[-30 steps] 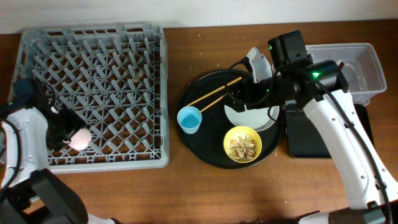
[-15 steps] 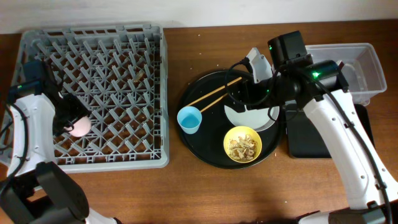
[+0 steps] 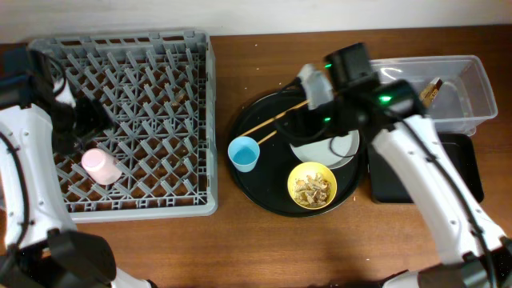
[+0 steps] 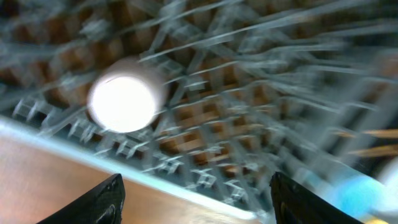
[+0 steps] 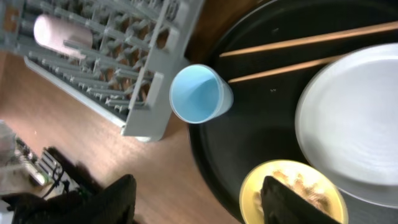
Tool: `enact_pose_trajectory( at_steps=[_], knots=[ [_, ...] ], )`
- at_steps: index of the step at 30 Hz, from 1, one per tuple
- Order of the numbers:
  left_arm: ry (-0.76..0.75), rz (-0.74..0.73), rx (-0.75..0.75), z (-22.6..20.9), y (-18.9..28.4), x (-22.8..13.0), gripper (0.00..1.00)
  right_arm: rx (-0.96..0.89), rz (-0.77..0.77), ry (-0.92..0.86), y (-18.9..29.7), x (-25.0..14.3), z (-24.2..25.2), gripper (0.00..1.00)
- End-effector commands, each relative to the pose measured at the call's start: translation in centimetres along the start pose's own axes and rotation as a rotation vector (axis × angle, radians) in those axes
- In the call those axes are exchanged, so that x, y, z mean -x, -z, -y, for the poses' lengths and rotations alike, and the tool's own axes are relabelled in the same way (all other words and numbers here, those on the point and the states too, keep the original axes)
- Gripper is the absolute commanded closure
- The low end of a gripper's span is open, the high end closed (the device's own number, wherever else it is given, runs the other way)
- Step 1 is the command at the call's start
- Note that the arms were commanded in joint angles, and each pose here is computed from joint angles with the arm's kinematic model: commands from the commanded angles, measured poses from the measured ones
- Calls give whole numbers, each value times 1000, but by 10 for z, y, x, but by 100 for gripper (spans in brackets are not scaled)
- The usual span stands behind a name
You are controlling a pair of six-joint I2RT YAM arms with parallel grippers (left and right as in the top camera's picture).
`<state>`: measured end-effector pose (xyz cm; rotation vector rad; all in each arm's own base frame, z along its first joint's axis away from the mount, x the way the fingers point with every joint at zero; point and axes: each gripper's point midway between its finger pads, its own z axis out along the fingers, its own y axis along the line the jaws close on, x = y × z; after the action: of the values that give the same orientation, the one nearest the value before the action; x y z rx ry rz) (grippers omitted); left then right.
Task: Sort waste into correct bins and load items into the dishwasher rack
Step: 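Grasp the blue cup with the right gripper and lift it toward the left gripper, then hand the blue cup from the right gripper to the left gripper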
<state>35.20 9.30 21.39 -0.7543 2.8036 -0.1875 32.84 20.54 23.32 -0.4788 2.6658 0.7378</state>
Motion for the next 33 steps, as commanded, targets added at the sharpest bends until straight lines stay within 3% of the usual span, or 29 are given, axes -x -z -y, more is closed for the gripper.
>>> enact_pose_trajectory(
  at_steps=[1, 3, 7, 8, 10, 11, 13, 15, 17, 19, 21, 28, 31, 33],
  knots=[
    [-288, 125, -262, 73, 68, -19, 14, -153, -108, 64, -65, -15, 10, 45],
    [-321, 151, -296, 83, 87, -33, 4, -248, -119, 55, -101, -12, 22, 47],
    [-351, 96, -526, 115, 107, -58, 1, -255, -174, 30, -164, -16, 44, 52],
    [-379, 92, -592, 124, 113, -62, 1, -257, -181, 28, -174, -17, 48, 57],
    [-408, 80, -726, 142, 126, -68, 1, -243, -207, 20, -182, -23, 50, 93],
    [-410, 78, -749, 145, 129, -69, 1, -243, -200, 21, -175, -21, 48, 96],
    [-418, 72, -814, 152, 137, -73, 1, -238, -162, 21, -145, -7, 40, 96],
    [-476, 73, -979, 169, 158, -81, 1, -113, -67, 67, -81, 19, 12, 96],
    [-502, 65, -1106, 179, 177, -87, 1, 160, 69, 193, -18, 41, -37, 96],
    [-533, 59, -1225, 185, 195, -95, 1, 536, 265, 440, 62, 50, -100, 96],
    [-546, 47, -1303, 189, 207, -101, 1, 754, 355, 592, 99, 48, -134, 96],
    [-698, -92, -1368, 226, 211, -153, 6, 873, 385, 739, 97, 45, -170, 96],
    [-744, -153, -1385, 236, 213, -175, 22, 875, 424, 769, 102, 52, -175, 96],
    [-743, -185, -1384, 238, 212, -182, 23, 867, 451, 757, 107, 62, -175, 96]
  ],
)
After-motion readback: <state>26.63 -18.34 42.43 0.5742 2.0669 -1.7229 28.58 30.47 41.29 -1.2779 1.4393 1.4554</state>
